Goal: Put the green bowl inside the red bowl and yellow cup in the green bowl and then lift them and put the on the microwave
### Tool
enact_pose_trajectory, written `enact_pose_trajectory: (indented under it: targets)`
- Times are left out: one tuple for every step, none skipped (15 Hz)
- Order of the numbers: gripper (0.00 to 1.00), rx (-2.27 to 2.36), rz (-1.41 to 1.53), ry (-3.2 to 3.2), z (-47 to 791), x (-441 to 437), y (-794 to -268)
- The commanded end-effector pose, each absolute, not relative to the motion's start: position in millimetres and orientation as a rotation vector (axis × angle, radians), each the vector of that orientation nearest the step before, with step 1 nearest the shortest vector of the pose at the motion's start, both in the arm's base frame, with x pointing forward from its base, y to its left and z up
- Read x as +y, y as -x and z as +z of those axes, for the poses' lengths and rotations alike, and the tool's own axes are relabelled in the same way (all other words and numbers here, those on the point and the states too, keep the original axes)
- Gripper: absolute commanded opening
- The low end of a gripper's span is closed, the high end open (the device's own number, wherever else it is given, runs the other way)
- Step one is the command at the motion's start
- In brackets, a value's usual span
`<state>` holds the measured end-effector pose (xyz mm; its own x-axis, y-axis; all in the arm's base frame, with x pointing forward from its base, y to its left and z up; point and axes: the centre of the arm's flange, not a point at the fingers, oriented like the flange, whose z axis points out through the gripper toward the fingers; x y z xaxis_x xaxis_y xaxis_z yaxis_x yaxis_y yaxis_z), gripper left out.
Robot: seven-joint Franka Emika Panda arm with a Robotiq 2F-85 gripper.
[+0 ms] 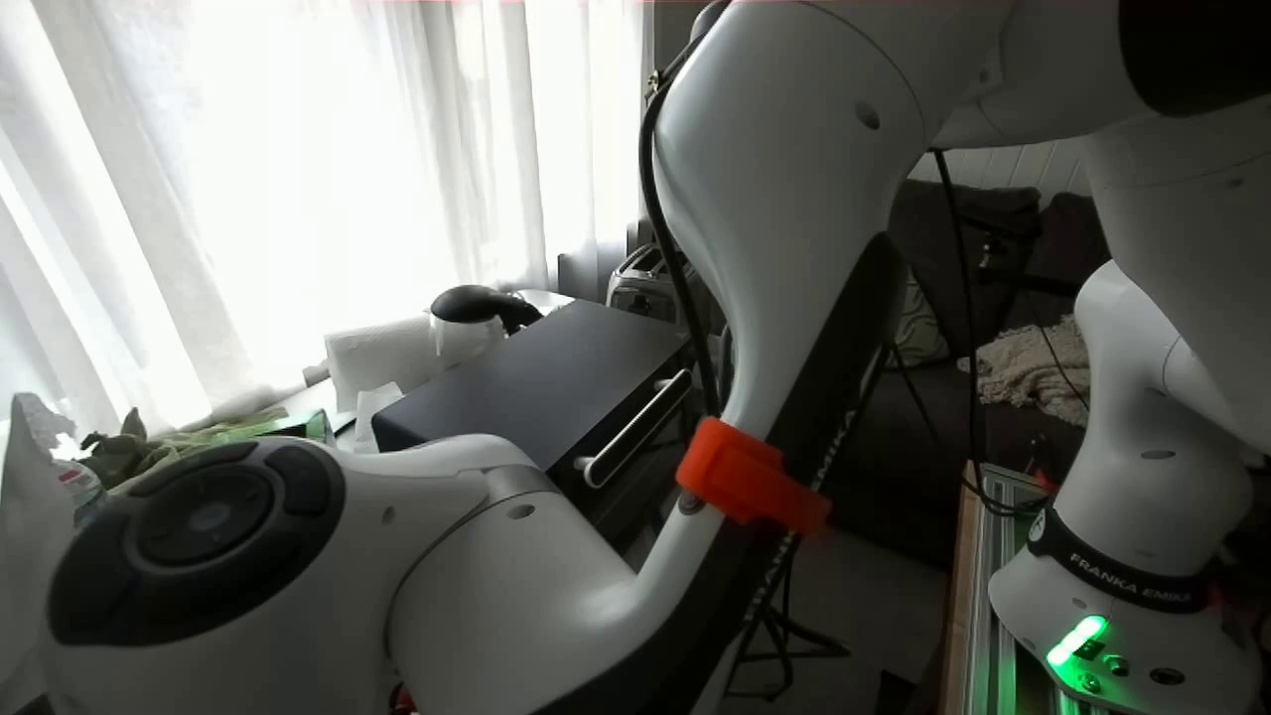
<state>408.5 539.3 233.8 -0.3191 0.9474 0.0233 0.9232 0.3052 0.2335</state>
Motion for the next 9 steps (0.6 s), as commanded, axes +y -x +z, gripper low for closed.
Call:
enact_pose_trajectory:
  targets:
    - [0.36,2.445,0.31,-1.749,235,543,-413]
    - [0.42,2.439,0.32,-1.752,239,542,-413]
    - [0.5,2.436,0.337,-1.753,242,540,-413]
    - [0.56,2.432,0.35,-1.754,246,539,-414]
    - [0.64,2.422,0.352,-1.761,248,538,-415]
    - [0.7,2.419,0.364,-1.764,251,537,-415]
    - [0.76,2.411,0.376,-1.771,253,536,-417]
    - [0.84,2.408,0.391,-1.775,255,536,-418]
    - [0.91,2.403,0.4,-1.78,257,535,-418]
